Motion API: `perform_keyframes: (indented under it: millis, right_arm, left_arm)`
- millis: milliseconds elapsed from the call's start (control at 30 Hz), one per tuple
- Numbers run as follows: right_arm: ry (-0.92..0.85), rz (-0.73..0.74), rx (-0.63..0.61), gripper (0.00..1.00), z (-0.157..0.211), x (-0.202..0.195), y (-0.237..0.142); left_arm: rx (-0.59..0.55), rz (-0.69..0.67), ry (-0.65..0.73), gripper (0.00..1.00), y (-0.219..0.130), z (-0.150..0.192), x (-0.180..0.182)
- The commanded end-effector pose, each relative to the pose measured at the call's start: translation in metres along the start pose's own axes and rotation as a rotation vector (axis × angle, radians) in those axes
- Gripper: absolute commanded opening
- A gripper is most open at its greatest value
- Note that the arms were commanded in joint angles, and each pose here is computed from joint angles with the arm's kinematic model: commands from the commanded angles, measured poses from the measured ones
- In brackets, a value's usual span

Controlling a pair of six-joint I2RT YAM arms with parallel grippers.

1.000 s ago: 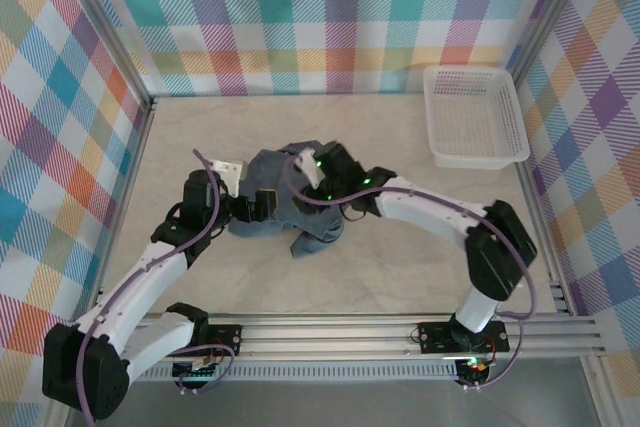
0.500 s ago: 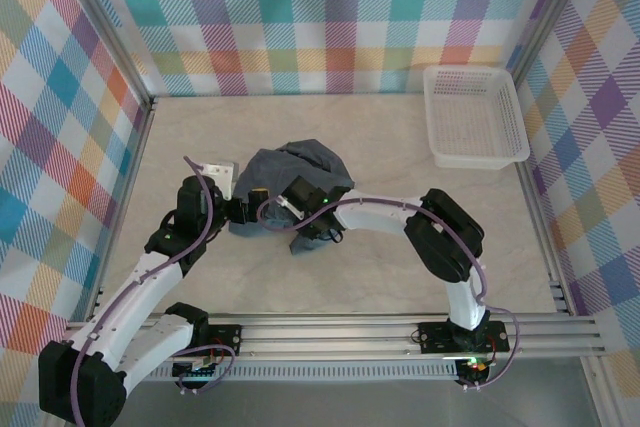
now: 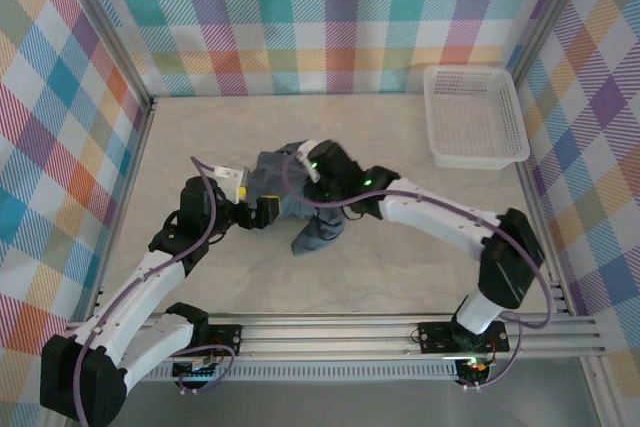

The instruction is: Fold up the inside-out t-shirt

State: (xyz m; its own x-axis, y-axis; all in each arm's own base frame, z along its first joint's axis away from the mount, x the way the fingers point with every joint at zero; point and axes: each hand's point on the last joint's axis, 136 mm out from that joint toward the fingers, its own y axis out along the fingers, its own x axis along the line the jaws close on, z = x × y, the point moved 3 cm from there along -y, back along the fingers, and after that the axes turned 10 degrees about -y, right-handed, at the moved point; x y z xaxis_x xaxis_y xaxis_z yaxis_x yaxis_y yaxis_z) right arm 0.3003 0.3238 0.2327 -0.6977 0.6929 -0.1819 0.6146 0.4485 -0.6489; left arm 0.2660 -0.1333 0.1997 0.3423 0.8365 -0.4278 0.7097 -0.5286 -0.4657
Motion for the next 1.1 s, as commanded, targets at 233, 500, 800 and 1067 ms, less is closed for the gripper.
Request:
perform_keyframes:
  millis: [233, 500, 800, 1067]
  right_arm:
    - [0.355, 0.062, -0.392, 0.0, -0.088, -0.083, -0.11]
    - [0.352, -0.014, -0.458, 0.0, -0.103, -0.077, -0.138]
    - [0.319, -0.026, -0.509, 0.0, -0.108, -0.077, -0.172]
    - [0.272, -0.007, -0.623, 0.0, -0.123, -0.084, -0.223]
  left_arm:
    - [0.27, 0.015, 0.008, 1.0, 0.054, 0.035, -0.013]
    - [0.216, 0.135, -0.02, 1.0, 0.112, 0.025, -0.054]
    - [0.078, 0.051, -0.002, 0.61, 0.13, -0.014, -0.052]
    - [-0.152, -0.012, 0.099, 0.0, 0.082, -0.111, -0.057]
